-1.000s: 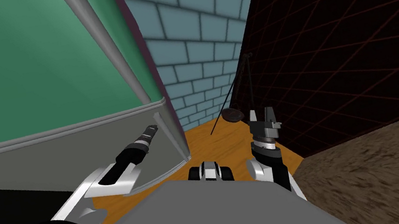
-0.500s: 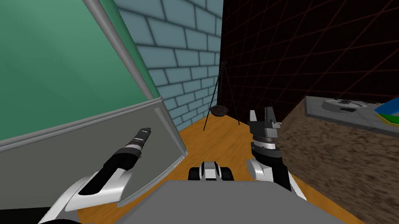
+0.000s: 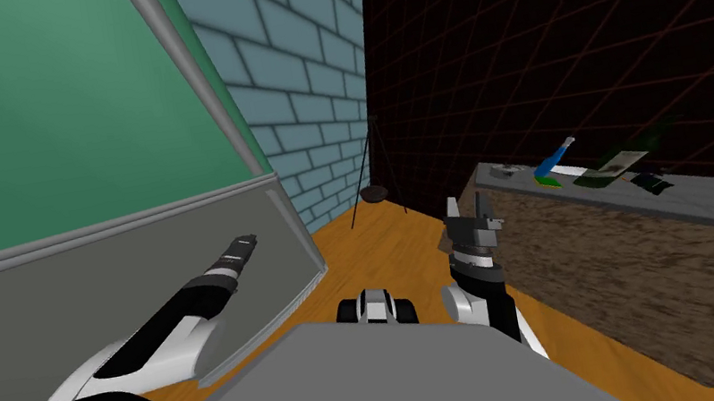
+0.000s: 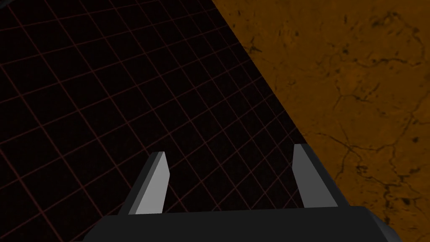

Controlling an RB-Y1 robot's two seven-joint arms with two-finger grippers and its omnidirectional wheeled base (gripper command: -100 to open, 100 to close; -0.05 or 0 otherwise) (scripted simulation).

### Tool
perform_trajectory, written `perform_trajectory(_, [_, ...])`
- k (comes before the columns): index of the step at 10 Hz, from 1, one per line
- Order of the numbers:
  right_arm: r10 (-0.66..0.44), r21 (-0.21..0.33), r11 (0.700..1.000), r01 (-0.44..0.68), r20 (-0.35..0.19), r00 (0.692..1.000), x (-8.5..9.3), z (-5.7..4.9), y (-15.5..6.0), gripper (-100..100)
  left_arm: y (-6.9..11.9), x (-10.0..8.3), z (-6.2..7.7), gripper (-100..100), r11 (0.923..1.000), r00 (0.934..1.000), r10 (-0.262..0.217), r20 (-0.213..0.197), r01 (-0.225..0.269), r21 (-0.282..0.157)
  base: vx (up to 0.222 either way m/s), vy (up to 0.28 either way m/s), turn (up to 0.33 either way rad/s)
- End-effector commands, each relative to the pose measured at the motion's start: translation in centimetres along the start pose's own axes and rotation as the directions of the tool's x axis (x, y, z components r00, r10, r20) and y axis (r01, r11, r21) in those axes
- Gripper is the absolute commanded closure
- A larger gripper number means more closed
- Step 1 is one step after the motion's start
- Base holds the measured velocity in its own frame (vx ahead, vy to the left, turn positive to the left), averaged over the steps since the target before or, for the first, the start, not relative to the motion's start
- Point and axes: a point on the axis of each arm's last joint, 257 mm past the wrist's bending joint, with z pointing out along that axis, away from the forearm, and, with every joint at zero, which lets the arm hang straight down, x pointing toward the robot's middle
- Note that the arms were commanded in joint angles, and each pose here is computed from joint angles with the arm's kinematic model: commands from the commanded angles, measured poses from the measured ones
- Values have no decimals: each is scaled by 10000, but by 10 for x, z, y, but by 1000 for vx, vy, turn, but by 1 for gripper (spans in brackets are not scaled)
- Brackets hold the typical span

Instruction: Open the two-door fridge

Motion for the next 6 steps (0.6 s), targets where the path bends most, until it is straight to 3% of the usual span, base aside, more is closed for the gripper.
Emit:
perform_trajectory(1, [-2,2,10000,2,0,10000,0,0,0,0,16,-19,-9,100,9997,9994,27,336,-19,-263,-320,1,-452])
perform_trajectory(2, [0,-1,10000,0,-1,10000,0,0,0,0,16,-18,-9,100,9997,9995,-33,307,40,-250,-249,-25,-238])
perform_trajectory(3, [-3,3,10000,3,0,10000,0,0,0,0,26,-31,-17,100,9990,9984,32,569,-7,-443,-246,-70,-395])
perform_trajectory(6, [0,1,10000,0,0,10000,0,0,0,0,36,-43,-25,100,9981,9968,9,800,40,-612,-219,-98,-292])
